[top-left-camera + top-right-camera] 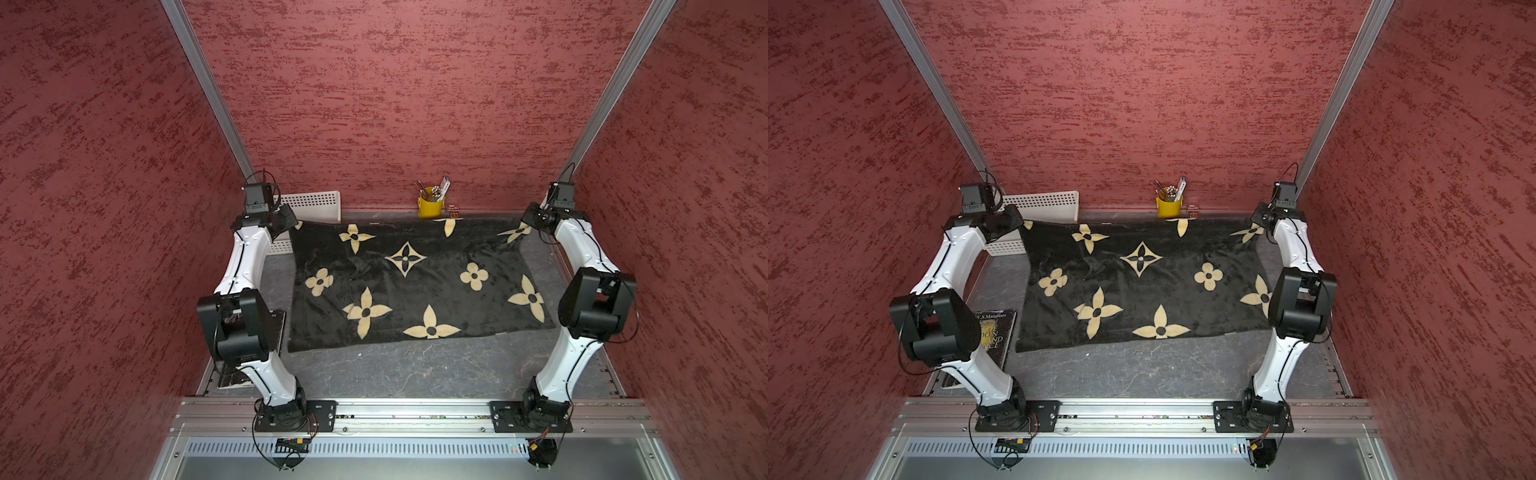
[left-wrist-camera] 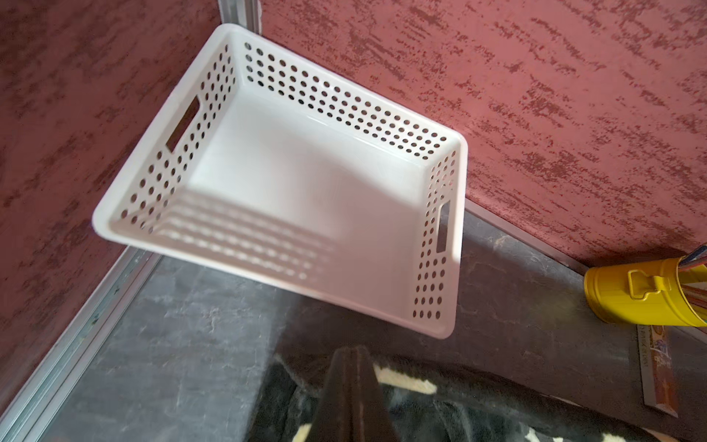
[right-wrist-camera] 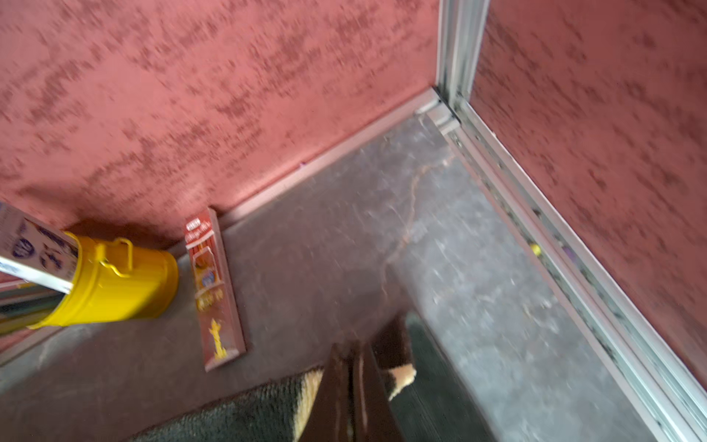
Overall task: Roll up the pillowcase
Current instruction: Fold the pillowcase at the center of the board.
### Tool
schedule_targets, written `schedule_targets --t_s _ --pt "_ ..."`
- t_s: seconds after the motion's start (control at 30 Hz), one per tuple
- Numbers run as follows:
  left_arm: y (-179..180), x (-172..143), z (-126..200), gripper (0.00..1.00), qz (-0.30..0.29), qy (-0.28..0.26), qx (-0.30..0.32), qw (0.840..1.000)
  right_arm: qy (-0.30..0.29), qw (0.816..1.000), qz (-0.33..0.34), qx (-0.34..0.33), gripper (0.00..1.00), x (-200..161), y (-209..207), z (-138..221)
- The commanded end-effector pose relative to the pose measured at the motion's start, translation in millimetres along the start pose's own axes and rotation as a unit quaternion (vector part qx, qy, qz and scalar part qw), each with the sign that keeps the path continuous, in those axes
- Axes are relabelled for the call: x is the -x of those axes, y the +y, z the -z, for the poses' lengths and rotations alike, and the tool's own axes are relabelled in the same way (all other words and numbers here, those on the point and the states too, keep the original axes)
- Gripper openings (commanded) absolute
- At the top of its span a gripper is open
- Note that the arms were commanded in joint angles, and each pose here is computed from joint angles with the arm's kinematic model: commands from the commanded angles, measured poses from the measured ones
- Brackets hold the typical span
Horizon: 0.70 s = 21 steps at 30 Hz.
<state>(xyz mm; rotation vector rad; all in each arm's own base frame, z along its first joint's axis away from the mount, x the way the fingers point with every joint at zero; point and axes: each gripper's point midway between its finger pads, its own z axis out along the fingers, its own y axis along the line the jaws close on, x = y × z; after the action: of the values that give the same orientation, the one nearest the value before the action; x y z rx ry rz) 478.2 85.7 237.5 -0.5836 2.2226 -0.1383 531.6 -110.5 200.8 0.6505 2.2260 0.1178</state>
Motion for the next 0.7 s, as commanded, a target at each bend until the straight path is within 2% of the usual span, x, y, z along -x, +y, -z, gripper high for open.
schedule_targets --t_s 0.0,0.43,0.57,0.67 --pt "15.8 5.3 27.1 0.00 0.022 -0.049 0.018 0.998 -0.061 0.998 -0.011 -0.019 0.00 20.8 -10.0 35.2" --pt "61.4 -94.0 76.4 0.00 0.063 -0.016 0.063 0.996 -0.056 0.988 -0.067 -0.128 0.00 -50.3 -75.4 87.5" --pt "66.7 -118.8 85.7 0.00 0.076 0.004 0.065 0.995 -0.067 0.985 -0.076 -0.140 0.00 -65.0 -85.9 102.9" --pt "71.6 -135.7 91.0 0.00 0.086 0.016 0.070 0.994 -0.055 0.984 -0.080 -0.147 0.00 -81.4 -92.4 104.7"
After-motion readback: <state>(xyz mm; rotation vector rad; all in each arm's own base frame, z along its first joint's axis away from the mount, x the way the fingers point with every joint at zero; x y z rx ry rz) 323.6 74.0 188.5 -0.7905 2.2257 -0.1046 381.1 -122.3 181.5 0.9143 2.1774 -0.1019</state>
